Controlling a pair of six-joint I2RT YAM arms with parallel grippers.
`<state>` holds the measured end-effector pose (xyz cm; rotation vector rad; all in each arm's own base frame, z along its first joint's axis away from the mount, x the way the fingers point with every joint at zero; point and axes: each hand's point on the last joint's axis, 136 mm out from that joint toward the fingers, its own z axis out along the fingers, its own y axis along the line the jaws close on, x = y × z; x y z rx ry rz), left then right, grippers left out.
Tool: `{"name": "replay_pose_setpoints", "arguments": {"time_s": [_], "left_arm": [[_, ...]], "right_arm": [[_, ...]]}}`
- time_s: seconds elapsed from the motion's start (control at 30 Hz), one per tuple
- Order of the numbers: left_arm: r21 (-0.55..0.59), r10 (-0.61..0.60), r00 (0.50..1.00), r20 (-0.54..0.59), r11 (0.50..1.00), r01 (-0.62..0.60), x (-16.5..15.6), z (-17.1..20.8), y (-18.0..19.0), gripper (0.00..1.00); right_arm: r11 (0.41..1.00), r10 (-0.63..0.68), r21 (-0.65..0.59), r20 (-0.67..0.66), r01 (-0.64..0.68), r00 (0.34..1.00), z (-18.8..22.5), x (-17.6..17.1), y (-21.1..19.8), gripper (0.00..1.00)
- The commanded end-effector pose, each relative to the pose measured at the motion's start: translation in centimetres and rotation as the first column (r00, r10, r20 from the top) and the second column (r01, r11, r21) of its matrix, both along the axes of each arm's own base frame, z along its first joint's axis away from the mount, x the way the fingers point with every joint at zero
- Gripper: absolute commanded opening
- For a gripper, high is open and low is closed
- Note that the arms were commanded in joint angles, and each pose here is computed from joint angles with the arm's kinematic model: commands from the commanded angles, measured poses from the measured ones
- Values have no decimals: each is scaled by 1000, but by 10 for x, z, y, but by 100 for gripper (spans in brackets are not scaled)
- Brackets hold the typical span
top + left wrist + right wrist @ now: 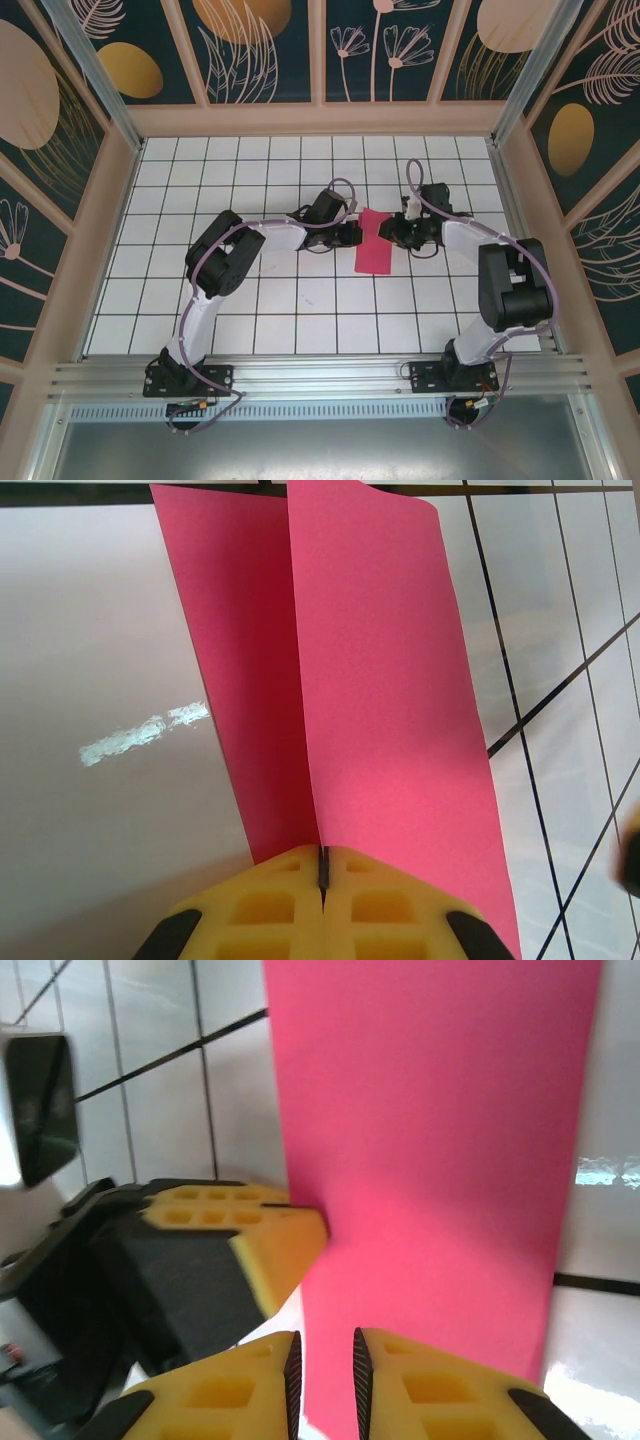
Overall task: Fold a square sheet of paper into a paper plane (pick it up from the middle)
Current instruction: Fold the square sheet of paper in half at the center of the table.
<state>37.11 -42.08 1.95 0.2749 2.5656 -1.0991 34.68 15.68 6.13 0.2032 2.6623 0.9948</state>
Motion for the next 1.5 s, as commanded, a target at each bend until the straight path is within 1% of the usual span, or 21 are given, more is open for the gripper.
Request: {"name": "replay_pose_setpoints", "arguments": {"time_s": [0.0, 0.1, 0.17, 0.23, 0.37, 0.5, 0.6, 0.67, 0.8, 0.97, 1.07, 1.2, 1.27, 1.37, 1.47], "left_arm": [[66, 5, 996, -90, 998, 1, -18, -26, 14, 3], [63, 2, 996, -93, 998, 4, -19, -26, 13, 3], [65, 0, 996, -93, 998, 6, -19, -26, 13, 3], [72, 0, 996, -92, 997, 6, -20, -27, 14, 3], [73, 0, 995, -97, 997, 7, -20, -29, 15, 3], [70, -1, 995, -95, 997, 8, -19, -28, 14, 3], [72, -1, 995, -96, 997, 8, -20, -29, 14, 3], [71, -2, 995, -97, 997, 9, -20, -28, 14, 3], [71, -1, 996, -94, 997, 8, -20, -27, 14, 3], [74, -1, 995, -97, 997, 8, -21, -28, 15, 3], [81, -2, 995, -99, 997, 10, -21, -29, 17, 3], [80, -3, 995, -98, 997, 11, -21, -29, 16, 2], [80, -2, 995, -98, 997, 10, -21, -28, 16, 3], [85, -3, 996, -94, 996, 11, -21, -27, 17, 2], [83, 0, 996, -91, 997, 8, -21, -26, 17, 2]], "right_arm": [[1000, -10, -12, -83, 9, 996, -28, -9, -3, 25], [999, -26, -46, -135, 20, 991, -50, -18, -11, 25], [999, -23, -37, -137, 18, 990, -50, -18, -11, 25], [1000, -9, -6, -103, 8, 995, -34, -12, -7, 25], [1000, 0, 19, -9, 0, 1000, 1, 14, -4, 25], [1000, -7, 16, 25, 7, 1000, 9, 41, -9, 25], [1000, -19, 21, 13, 19, 1000, -1, 56, -13, 25], [999, -14, 34, -6, 14, 1000, -9, 60, -12, 25], [999, -9, 31, -55, 10, 998, -32, 55, -12, 25], [999, -40, -29, -117, 37, 992, -61, 47, -23, 25], [1000, -19, 22, -79, 21, 997, -41, 53, -16, 25], [999, -7, 44, 1, 7, 1000, -3, 71, -14, 25], [999, -5, 48, 27, 4, 1000, 6, 79, -14, 25], [999, -13, 53, 25, 12, 1000, 3, 87, -17, 24], [998, -14, 60, -4, 15, 1000, -12, 88, -15, 23]]}}
